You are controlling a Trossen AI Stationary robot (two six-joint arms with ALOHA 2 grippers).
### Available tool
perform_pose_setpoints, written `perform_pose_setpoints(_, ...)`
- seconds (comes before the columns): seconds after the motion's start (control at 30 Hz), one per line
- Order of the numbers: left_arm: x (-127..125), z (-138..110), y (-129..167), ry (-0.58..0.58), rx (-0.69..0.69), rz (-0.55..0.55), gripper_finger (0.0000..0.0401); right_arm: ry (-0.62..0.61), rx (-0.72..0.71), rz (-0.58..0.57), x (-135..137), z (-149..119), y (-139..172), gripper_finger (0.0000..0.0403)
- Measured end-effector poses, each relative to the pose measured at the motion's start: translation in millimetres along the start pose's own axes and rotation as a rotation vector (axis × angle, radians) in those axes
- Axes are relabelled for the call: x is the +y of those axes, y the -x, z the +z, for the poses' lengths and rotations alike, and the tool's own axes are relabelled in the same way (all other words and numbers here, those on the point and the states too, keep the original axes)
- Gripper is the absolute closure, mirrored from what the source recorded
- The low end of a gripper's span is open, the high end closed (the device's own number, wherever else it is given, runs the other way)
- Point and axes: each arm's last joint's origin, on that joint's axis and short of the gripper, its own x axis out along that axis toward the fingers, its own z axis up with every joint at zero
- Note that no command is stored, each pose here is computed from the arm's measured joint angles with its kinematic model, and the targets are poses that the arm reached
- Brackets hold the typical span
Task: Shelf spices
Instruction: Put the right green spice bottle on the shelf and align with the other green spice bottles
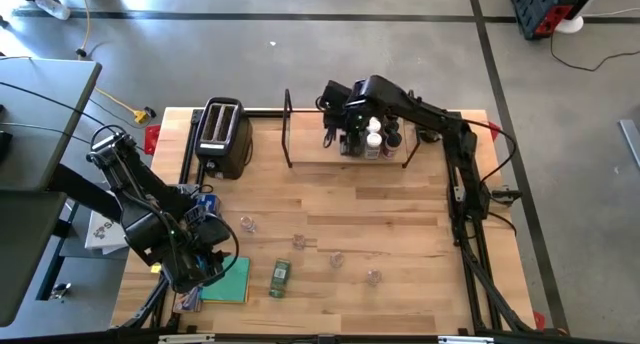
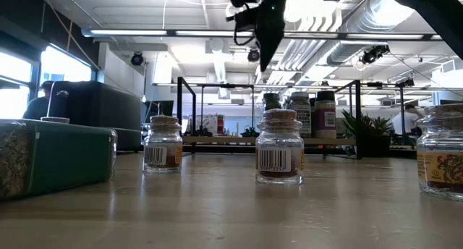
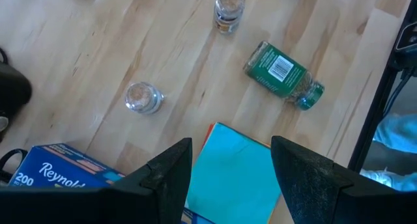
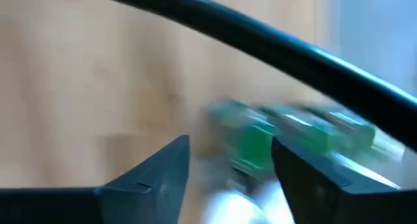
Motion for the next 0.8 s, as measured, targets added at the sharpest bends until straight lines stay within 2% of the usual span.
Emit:
perform_pose_setpoints(0.07,0.0,-0.2,0.0,0.0,0.007,-0.001,0.0196,0.029,-0.025,0.139,5.9,0.8,-7.3,0.0222)
perform_pose_setpoints(0.13,0.1,-0.3,0.0,0.0,0.008,-0.001,0.0196,0.108,0.014,0.189,15.8,-0.4,-21.5,0.0254)
perform_pose_setpoints(0.27,0.2,-0.2,0.0,0.001,0.006,0.001,0.0196,0.159,0.08,0.186,30.4,-2.8,-59.9,0.0322)
perform_pose_setpoints(0.43,0.9,-0.4,0.0,-0.002,0.006,0.008,0.0196,0.077,0.14,0.111,34.0,-11.7,-98.7,0.0386)
perform_pose_setpoints(0.57,1.1,-0.4,0.0,-0.003,0.007,0.01,0.0196,-0.012,0.144,0.096,29.8,-16.1,-111.8,0.04)
perform_pose_setpoints(0.8,1.1,-0.4,0.0,-0.003,0.008,0.01,0.0196,-0.043,0.139,0.063,20.5,-18.8,-116.9,0.0399)
